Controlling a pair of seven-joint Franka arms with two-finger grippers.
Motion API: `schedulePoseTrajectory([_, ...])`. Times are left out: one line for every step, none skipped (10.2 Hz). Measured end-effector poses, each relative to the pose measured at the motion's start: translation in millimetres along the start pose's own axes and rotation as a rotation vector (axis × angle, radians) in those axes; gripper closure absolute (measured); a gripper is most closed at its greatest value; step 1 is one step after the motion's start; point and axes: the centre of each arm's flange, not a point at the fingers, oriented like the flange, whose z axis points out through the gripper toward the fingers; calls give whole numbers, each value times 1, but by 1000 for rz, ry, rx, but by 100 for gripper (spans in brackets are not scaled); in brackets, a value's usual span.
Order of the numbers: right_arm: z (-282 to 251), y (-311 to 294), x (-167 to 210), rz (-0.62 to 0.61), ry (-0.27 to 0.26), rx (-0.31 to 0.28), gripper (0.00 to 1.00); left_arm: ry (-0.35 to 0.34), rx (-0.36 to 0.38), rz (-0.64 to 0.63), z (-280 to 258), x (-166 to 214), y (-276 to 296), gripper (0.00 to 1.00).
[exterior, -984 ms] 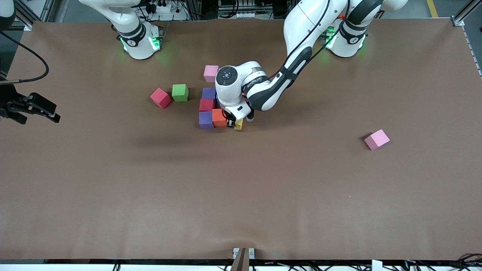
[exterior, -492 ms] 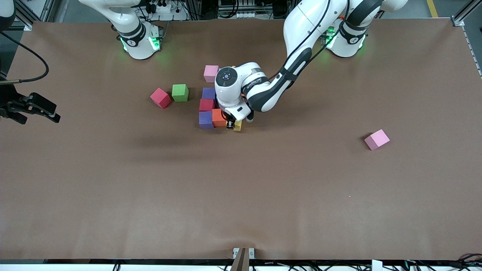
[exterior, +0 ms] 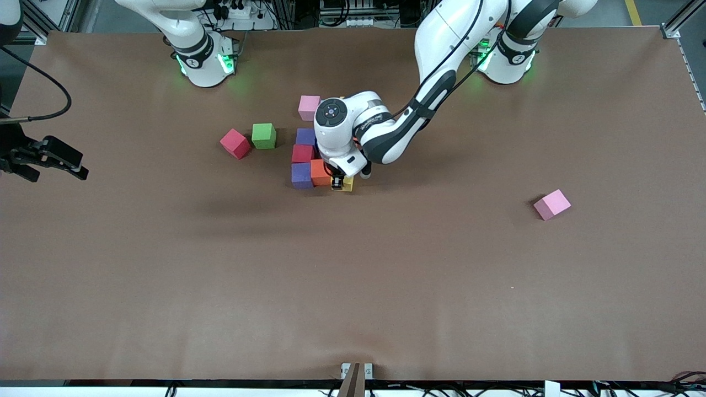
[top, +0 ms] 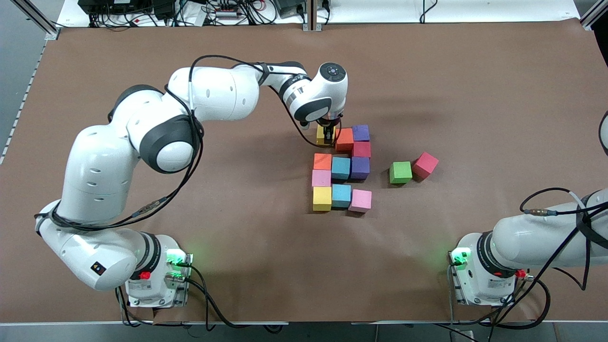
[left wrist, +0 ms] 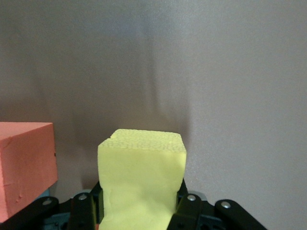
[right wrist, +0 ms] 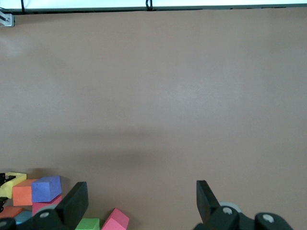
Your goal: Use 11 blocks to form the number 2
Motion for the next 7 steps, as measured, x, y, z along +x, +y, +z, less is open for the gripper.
schedulePoseTrajectory([0,0,0,0,0,0,0,0,0,-1,0,0,0,45])
schedulePoseTrajectory([0,0,0,0,0,1,0,0,1,-1,0,0,0,45])
schedulePoseTrajectory([0,0,0,0,0,1,0,0,1,-1,0,0,0,45])
schedulePoseTrajectory([0,0,0,0,1,1,0,0,1,-1,0,0,0,45])
schedulePoseTrajectory([0,0,0,0,1,1,0,0,1,-1,0,0,0,45])
schedulePoseTrajectory([0,0,0,0,1,1,0,-1,2,-2,0,0,0,45])
schedulePoseTrajectory([0,0,0,0,1,1,0,-2,5,-4,0,-1,-1,45])
